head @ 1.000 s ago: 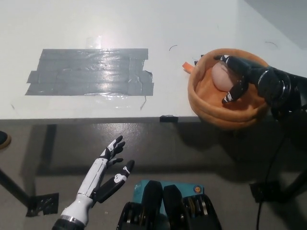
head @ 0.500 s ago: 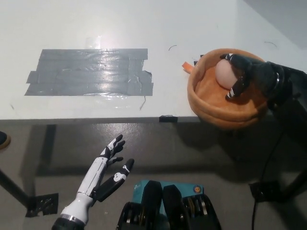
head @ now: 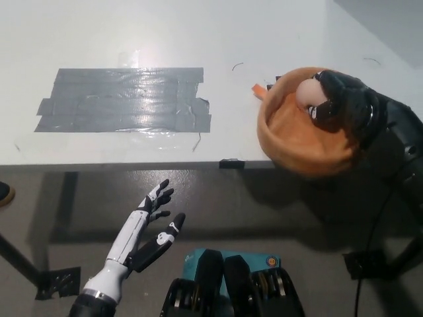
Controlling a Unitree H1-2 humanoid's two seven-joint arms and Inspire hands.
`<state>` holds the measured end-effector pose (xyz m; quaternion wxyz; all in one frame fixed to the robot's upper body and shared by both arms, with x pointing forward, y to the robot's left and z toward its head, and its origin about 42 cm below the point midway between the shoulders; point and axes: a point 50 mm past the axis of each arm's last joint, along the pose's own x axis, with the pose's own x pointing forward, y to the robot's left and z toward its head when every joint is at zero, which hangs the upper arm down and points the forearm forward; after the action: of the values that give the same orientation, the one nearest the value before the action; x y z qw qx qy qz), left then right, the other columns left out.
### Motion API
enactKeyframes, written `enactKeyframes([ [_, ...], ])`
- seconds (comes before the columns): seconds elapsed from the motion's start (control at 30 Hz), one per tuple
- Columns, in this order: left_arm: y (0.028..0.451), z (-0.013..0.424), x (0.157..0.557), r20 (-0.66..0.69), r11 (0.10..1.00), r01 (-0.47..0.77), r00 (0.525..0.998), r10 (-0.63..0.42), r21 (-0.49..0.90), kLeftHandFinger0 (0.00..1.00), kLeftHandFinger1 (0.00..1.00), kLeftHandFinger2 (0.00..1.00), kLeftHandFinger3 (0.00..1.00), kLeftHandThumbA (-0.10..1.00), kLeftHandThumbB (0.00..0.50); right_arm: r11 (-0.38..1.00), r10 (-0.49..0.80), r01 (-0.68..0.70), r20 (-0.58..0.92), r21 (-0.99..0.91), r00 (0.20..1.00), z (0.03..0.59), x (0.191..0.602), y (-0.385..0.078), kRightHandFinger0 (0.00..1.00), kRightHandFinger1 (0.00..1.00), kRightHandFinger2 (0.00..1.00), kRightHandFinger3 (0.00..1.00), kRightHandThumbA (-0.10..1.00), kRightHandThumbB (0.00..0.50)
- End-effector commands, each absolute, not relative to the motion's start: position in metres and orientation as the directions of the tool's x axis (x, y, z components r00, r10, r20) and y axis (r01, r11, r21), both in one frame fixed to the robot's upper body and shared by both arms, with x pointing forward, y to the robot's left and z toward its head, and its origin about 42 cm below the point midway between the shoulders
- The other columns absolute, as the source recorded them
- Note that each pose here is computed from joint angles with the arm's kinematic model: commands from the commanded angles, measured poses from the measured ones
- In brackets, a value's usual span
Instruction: An emotional support dumpling is kept in a soft plate infront in the middle of the desk infront of the robot. The robot extends its right arm to pick up the dumpling and hands it to a person
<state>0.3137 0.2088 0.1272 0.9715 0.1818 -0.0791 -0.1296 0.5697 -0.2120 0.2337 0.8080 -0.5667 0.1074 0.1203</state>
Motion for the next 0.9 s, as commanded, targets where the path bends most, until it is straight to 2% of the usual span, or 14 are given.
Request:
enactKeyframes([
  [0.0, 0.210, 0.150, 0.321, 0.186, 0.888, 0.213, 0.933, -0.309, 0.407, 0.86, 0.94, 0.97, 1.00, 0.69, 0.012, 0.341, 0.124, -0.320, -0.295, -0.884, 0.947, 0.193, 0.557, -0.207, 0.07, 0.59, 0.97, 0.84, -0.10, 0.198],
  [0.03, 0.211, 0.150, 0.321, 0.187, 0.887, 0.213, 0.932, -0.310, 0.409, 0.86, 0.94, 0.97, 1.00, 0.69, 0.012, 0.340, 0.124, -0.320, -0.295, -0.885, 0.947, 0.192, 0.556, -0.208, 0.09, 0.66, 1.00, 0.92, -0.10, 0.196],
  [0.1, 0.211, 0.151, 0.322, 0.188, 0.886, 0.214, 0.931, -0.312, 0.410, 0.86, 0.94, 0.97, 1.00, 0.70, 0.012, 0.337, 0.122, -0.323, -0.299, -0.884, 0.946, 0.188, 0.555, -0.210, 0.11, 0.73, 1.00, 1.00, -0.10, 0.180],
  [0.13, 0.211, 0.151, 0.322, 0.190, 0.886, 0.215, 0.930, -0.314, 0.410, 0.86, 0.94, 0.97, 1.00, 0.70, 0.006, 0.347, 0.129, -0.314, -0.287, -0.884, 0.949, 0.188, 0.554, -0.211, 0.10, 0.73, 1.00, 1.00, -0.10, 0.179],
  [0.2, 0.210, 0.151, 0.322, 0.185, 0.884, 0.217, 0.931, -0.315, 0.413, 0.87, 0.94, 0.97, 1.00, 0.71, 0.012, 0.361, 0.137, -0.299, -0.267, -0.883, 0.954, 0.190, 0.555, -0.212, 0.16, 0.77, 1.00, 1.00, -0.10, 0.185],
  [0.27, 0.211, 0.151, 0.321, 0.180, 0.883, 0.220, 0.931, -0.316, 0.414, 0.87, 0.94, 0.97, 1.00, 0.71, 0.012, 0.377, 0.152, -0.273, -0.231, -0.885, 0.961, 0.193, 0.556, -0.212, 0.18, 0.79, 1.00, 1.00, -0.10, 0.189],
  [0.43, 0.211, 0.150, 0.322, 0.182, 0.885, 0.220, 0.931, -0.316, 0.410, 0.87, 0.94, 0.97, 1.00, 0.72, 0.004, 0.441, 0.193, -0.179, -0.102, -0.880, 0.976, 0.228, 0.567, -0.198, 0.19, 0.78, 1.00, 1.00, -0.10, 0.180],
  [0.5, 0.211, 0.150, 0.324, 0.185, 0.885, 0.222, 0.930, -0.319, 0.410, 0.88, 0.94, 0.97, 1.00, 0.72, 0.004, 0.486, 0.236, -0.136, -0.020, -0.864, 0.972, 0.259, 0.571, -0.188, 0.17, 0.75, 1.00, 1.00, -0.10, 0.144],
  [0.6, 0.211, 0.150, 0.324, 0.189, 0.884, 0.221, 0.929, -0.320, 0.412, 0.88, 0.94, 0.97, 1.00, 0.72, 0.001, 0.505, 0.265, -0.098, 0.046, -0.857, 0.963, 0.283, 0.569, -0.181, 0.19, 0.76, 1.00, 1.00, -0.10, 0.135],
  [0.63, 0.210, 0.149, 0.324, 0.188, 0.886, 0.220, 0.929, -0.318, 0.408, 0.88, 0.94, 0.97, 1.00, 0.72, 0.000, 0.548, 0.318, -0.062, 0.140, -0.834, 0.938, 0.311, 0.563, -0.173, 0.16, 0.71, 1.00, 1.00, -0.10, 0.123],
  [0.73, 0.211, 0.149, 0.324, 0.189, 0.885, 0.221, 0.929, -0.319, 0.410, 0.87, 0.94, 0.97, 1.00, 0.72, 0.000, 0.594, 0.368, -0.017, 0.253, -0.804, 0.895, 0.342, 0.552, -0.165, 0.14, 0.66, 0.99, 1.00, -0.10, 0.118],
  [0.77, 0.211, 0.149, 0.325, 0.189, 0.885, 0.220, 0.929, -0.318, 0.410, 0.87, 0.94, 0.97, 1.00, 0.72, 0.000, 0.594, 0.377, 0.007, 0.287, -0.804, 0.880, 0.358, 0.546, -0.159, 0.17, 0.69, 1.00, 1.00, -0.10, 0.121],
  [0.87, 0.210, 0.150, 0.326, 0.192, 0.886, 0.219, 0.928, -0.319, 0.408, 0.88, 0.94, 0.98, 1.00, 0.72, 0.000, 0.599, 0.392, 0.042, 0.339, -0.799, 0.855, 0.385, 0.533, -0.150, 0.17, 0.70, 1.00, 1.00, -0.10, 0.127],
])
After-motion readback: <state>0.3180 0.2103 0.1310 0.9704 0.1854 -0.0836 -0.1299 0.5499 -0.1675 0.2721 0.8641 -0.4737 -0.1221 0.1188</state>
